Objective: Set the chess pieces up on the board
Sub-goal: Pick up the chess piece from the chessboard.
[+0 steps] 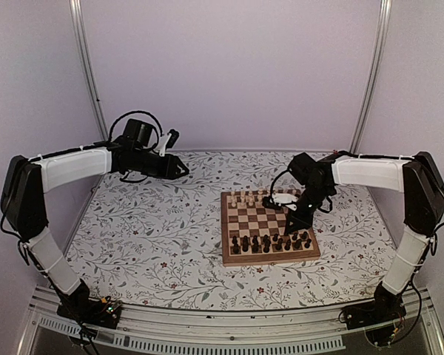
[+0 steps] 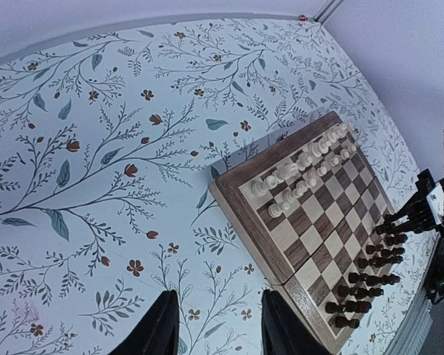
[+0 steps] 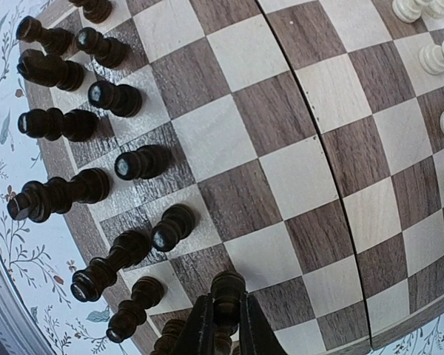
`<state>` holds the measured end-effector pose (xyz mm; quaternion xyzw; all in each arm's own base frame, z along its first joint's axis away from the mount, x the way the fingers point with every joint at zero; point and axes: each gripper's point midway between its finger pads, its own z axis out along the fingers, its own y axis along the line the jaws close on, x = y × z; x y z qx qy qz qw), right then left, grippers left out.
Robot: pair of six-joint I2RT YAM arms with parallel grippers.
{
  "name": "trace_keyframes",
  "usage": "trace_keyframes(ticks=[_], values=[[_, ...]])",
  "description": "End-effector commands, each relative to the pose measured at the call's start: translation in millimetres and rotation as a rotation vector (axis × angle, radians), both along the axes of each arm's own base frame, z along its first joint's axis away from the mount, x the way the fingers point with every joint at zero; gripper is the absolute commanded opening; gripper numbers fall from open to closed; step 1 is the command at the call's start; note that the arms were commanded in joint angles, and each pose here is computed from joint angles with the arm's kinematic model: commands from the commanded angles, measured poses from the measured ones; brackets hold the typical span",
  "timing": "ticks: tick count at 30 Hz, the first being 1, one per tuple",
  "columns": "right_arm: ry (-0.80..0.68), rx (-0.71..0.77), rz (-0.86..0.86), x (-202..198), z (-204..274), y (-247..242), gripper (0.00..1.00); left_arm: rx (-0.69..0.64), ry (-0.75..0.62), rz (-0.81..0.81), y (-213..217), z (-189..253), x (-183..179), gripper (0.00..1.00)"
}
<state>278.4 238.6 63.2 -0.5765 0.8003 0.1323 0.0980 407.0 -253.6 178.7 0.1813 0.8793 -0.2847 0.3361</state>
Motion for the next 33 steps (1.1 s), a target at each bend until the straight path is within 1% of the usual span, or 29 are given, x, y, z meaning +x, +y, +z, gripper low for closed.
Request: trace_keyframes(ticks=[1,17,26,33], values=[[0.012,0.029,0.029,-12,9,3,0.11,-0.007,-0.01,-0.009,-2,5,4,0.41],[0.039,0.013,0.048,-21,-1,6,0.12,-0.01,-0.004,-0.014,-3,5,4,0.42],[0.021,-0.007,0.041,-18,-1,2,0.22,-0.007,0.005,-0.015,-3,3,3,0.43],[0.01,0.004,0.038,-14,7,4,0.24,-0.004,0.009,-0.017,-3,1,3,0.43]])
